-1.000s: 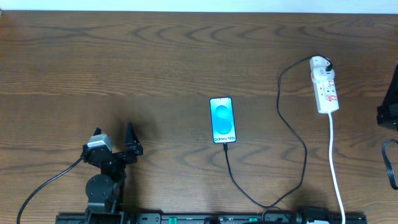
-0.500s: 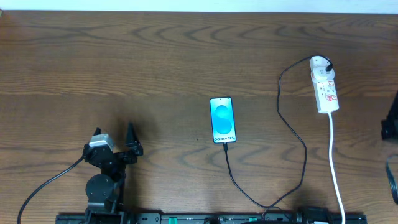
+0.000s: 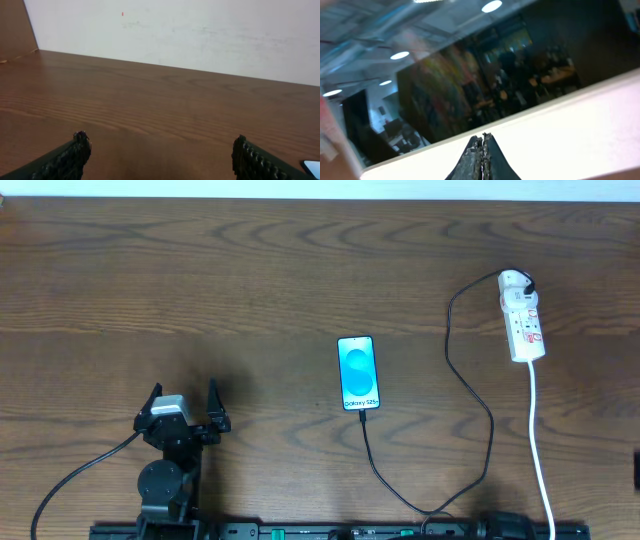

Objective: Plug charger to phone and switch on socket

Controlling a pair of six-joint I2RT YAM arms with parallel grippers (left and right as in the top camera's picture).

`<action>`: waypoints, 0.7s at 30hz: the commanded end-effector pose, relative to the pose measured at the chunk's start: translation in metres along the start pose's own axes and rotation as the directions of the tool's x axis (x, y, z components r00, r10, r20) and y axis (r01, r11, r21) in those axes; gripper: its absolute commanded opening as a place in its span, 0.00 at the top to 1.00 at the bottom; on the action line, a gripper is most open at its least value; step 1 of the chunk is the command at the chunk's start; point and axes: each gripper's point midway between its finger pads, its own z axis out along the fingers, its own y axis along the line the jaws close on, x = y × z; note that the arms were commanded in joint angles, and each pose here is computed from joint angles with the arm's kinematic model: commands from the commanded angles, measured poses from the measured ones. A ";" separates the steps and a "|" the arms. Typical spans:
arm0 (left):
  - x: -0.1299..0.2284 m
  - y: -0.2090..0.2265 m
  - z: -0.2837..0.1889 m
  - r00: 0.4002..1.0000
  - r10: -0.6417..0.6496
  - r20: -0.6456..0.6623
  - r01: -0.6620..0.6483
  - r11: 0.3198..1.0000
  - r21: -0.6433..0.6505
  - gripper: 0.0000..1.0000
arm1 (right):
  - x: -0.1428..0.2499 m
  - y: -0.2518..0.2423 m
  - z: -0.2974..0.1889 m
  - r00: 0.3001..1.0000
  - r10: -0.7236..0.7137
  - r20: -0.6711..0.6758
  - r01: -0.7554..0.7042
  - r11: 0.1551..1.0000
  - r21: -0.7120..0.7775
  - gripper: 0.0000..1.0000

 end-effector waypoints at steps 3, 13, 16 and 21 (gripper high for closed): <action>0.018 0.004 0.001 0.998 0.021 -0.056 -0.022 1.000 -0.014 0.08 | -0.021 0.048 -0.067 0.982 -0.117 0.152 0.134 0.985 -0.111 0.96; 0.018 0.004 0.001 0.998 0.021 -0.056 -0.022 1.000 -0.014 0.08 | -0.014 0.058 -0.067 0.967 -0.175 0.184 0.206 0.964 -0.168 0.96; 0.018 0.004 0.001 0.998 0.021 -0.056 -0.022 1.000 -0.014 0.08 | 0.001 0.063 -0.083 0.960 -0.163 0.228 0.217 0.947 -0.237 0.95; 0.018 0.004 0.001 0.998 0.021 -0.056 -0.022 1.000 -0.014 0.08 | 0.032 0.075 -0.162 0.903 -0.192 0.384 0.315 0.904 -0.288 0.98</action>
